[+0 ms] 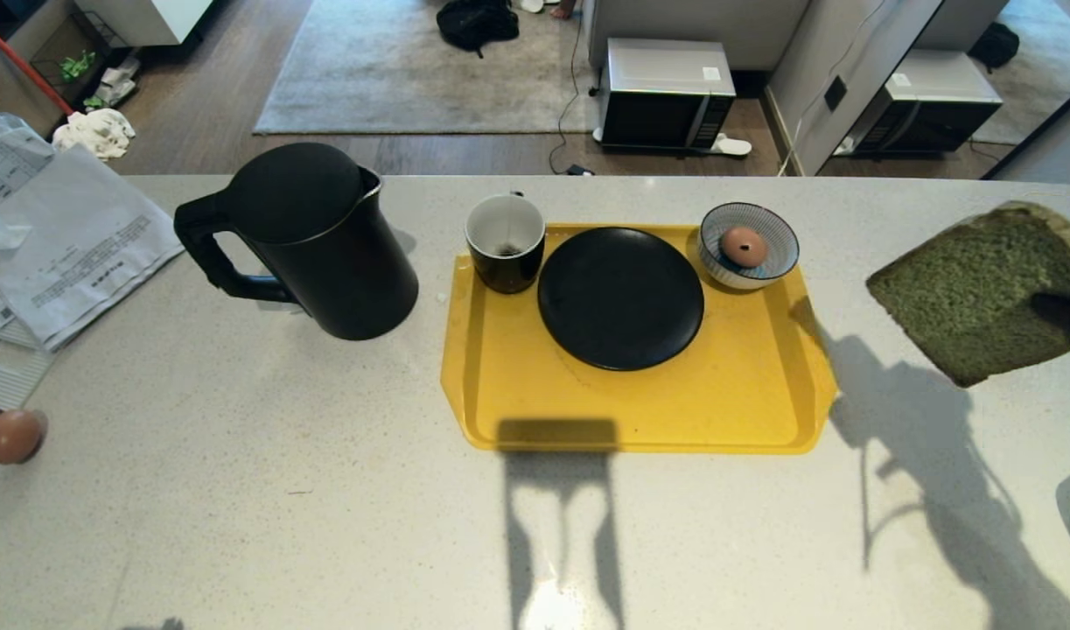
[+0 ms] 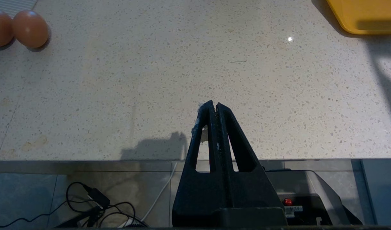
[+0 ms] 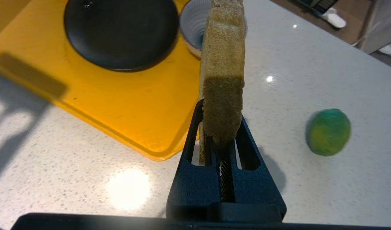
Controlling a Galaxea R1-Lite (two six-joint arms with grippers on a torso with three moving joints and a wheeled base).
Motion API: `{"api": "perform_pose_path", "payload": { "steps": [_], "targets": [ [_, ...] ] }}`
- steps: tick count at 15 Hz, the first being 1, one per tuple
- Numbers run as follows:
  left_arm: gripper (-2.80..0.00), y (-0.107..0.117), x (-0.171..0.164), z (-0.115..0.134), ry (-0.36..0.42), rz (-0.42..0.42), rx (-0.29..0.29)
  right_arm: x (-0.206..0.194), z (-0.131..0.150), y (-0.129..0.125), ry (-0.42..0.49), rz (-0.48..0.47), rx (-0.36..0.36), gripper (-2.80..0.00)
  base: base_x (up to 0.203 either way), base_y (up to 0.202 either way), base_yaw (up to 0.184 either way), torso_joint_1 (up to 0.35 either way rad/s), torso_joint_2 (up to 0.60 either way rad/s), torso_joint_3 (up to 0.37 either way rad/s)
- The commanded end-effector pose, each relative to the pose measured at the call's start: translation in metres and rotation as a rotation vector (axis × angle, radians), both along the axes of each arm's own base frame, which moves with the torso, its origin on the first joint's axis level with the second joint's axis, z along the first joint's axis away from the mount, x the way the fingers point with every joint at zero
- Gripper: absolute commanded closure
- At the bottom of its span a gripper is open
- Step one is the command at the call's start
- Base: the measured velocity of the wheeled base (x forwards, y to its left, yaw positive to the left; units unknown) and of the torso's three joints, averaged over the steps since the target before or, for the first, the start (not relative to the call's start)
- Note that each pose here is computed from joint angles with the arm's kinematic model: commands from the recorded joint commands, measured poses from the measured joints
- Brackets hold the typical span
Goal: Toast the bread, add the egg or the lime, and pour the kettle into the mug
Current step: Put the baked bread on a plate
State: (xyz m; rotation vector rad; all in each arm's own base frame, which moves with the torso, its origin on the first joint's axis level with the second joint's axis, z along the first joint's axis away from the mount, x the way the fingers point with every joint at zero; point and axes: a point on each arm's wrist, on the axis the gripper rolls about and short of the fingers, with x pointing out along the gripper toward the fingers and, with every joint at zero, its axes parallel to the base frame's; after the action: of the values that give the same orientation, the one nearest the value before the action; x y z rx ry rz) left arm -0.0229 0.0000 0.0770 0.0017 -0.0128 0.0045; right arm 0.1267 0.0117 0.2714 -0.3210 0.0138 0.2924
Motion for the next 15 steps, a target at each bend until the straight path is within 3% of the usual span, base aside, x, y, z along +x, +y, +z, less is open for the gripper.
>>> {"api": "perform_pose_path", "payload": {
  "steps": [1, 7, 10, 12, 15],
  "targets": [
    [0.0, 0.0, 0.0, 0.0, -0.001, 0.0, 0.0, 0.011, -0.008, 0.014, 0.048, 0.061, -0.015, 0.0, 0.0, 0.0, 0.0, 0.0, 0.0, 0.0],
    [0.0, 0.0, 0.0, 0.0, -0.001, 0.0, 0.0, 0.054, -0.026, 0.071, 0.167, 0.166, -0.076, 0.0, 0.0, 0.0, 0.0, 0.0, 0.0, 0.0],
    [0.0, 0.0, 0.0, 0.0, -0.001, 0.002, 0.0, 0.084, -0.03, 0.104, 0.098, 0.194, -0.055, 0.0, 0.0, 0.0, 0.0, 0.0, 0.0, 0.0],
    [0.0, 0.0, 0.0, 0.0, 0.0, 0.001, 0.0, 0.082, -0.023, 0.127, 0.06, 0.246, -0.042, 0.0, 0.0, 0.0, 0.0, 0.0, 0.0, 0.0],
    [0.0, 0.0, 0.0, 0.0, -0.002, 0.0, 0.0, 0.085, -0.026, 0.149, 0.075, 0.268, -0.024, 0.0, 0.0, 0.0, 0.0, 0.0, 0.0, 0.0]
  ]
}}
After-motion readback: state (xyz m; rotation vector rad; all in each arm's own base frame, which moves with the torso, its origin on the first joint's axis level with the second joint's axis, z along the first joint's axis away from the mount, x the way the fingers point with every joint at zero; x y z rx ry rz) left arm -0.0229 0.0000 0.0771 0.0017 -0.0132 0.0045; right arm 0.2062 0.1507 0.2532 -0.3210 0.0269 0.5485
